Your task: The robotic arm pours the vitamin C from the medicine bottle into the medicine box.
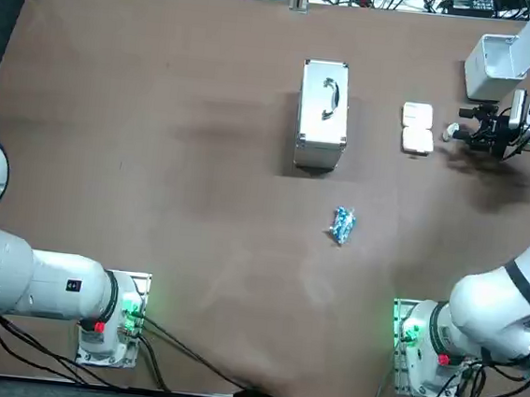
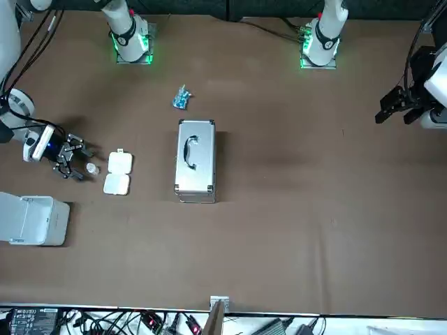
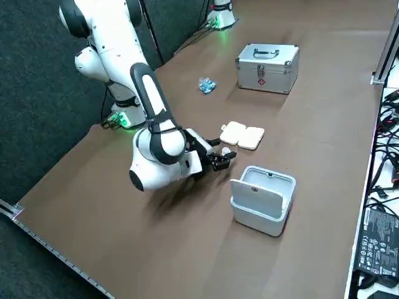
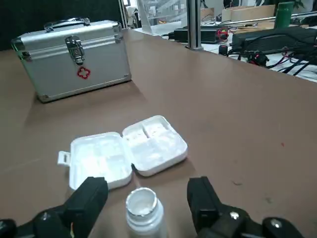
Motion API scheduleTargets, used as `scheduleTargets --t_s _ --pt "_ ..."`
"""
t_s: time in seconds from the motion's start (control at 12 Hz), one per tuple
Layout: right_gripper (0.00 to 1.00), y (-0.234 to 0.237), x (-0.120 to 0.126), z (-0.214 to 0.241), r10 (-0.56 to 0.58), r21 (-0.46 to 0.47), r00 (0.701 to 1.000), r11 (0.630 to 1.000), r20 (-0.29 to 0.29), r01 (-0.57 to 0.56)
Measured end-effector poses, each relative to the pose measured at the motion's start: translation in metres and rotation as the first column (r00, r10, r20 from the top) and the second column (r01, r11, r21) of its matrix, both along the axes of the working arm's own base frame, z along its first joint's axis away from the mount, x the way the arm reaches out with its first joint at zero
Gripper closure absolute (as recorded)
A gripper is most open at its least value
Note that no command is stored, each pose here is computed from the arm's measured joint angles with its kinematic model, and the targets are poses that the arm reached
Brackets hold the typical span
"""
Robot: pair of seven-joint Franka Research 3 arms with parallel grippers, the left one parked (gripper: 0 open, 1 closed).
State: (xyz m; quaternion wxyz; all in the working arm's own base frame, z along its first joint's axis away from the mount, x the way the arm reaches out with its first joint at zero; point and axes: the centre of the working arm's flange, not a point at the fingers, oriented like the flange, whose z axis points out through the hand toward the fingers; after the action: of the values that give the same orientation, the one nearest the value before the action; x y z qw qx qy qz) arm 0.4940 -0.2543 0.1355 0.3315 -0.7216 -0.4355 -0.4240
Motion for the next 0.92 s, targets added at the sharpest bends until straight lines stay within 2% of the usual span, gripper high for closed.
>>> scheduleTargets --t_s 0.75,0.92 --pt "0.0 0.003 0.0 -0.027 -0.008 0.02 0.999 1.0 0.039 0.007" --pt "0.0 0.007 0.001 -0.025 -0.01 0.06 0.996 0.998 0.094 0.004"
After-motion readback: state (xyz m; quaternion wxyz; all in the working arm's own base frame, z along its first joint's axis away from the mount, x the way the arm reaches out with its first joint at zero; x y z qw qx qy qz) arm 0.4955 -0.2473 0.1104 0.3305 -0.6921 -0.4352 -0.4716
